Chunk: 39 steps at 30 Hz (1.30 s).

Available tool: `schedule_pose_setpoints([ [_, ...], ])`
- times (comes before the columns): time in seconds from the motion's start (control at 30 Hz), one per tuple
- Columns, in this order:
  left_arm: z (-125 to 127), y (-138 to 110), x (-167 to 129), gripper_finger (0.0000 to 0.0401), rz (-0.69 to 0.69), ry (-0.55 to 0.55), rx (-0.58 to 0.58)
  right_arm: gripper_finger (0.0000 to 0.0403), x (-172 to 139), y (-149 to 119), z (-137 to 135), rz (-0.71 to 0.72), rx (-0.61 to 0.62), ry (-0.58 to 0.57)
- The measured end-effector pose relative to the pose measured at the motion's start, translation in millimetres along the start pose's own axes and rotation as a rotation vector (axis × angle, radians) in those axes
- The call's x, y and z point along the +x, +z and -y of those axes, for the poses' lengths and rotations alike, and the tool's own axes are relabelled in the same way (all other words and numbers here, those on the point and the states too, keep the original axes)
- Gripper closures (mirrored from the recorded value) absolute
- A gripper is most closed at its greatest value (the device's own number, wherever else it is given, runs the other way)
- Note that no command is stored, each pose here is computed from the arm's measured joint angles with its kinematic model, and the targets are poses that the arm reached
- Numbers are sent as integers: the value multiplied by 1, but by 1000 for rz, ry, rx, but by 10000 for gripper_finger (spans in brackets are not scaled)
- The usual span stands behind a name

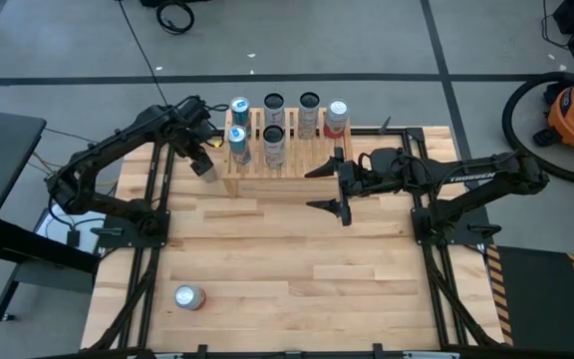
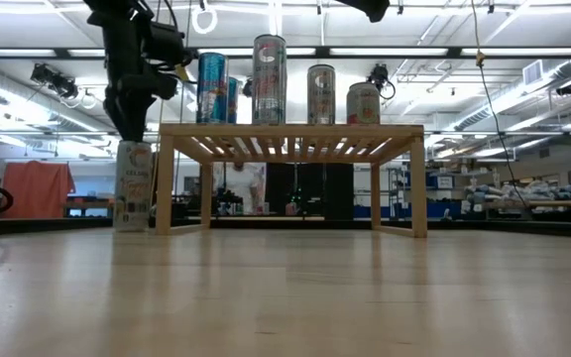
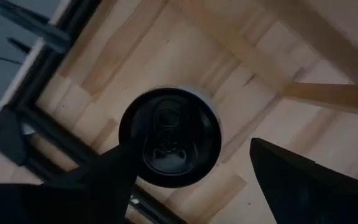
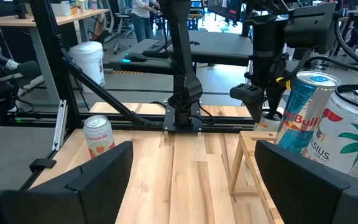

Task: Place canned beverage on shelf
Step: Put the white yellow soda can on the shelf aligned with the other white yellow soda can

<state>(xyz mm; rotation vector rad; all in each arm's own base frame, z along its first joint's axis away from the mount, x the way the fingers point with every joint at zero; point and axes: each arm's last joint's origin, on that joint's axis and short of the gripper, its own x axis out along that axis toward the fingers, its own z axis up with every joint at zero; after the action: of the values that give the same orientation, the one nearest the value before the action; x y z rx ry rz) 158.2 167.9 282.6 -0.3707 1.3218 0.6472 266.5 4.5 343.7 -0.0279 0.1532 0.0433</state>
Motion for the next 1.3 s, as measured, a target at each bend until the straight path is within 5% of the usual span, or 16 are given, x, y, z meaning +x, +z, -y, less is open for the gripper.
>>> schedule_pose_setpoints([
  [0.57,3,-2,-7,88,-37,-43,29,55,0,0,0,0,-40,0],
  [0.8,1,8,-25,88,45,-3,37,55,0,-1,0,-6,-45,1],
  [1.3,-12,16,-1,87,-77,46,6,55,0,-5,0,-50,-44,3],
])
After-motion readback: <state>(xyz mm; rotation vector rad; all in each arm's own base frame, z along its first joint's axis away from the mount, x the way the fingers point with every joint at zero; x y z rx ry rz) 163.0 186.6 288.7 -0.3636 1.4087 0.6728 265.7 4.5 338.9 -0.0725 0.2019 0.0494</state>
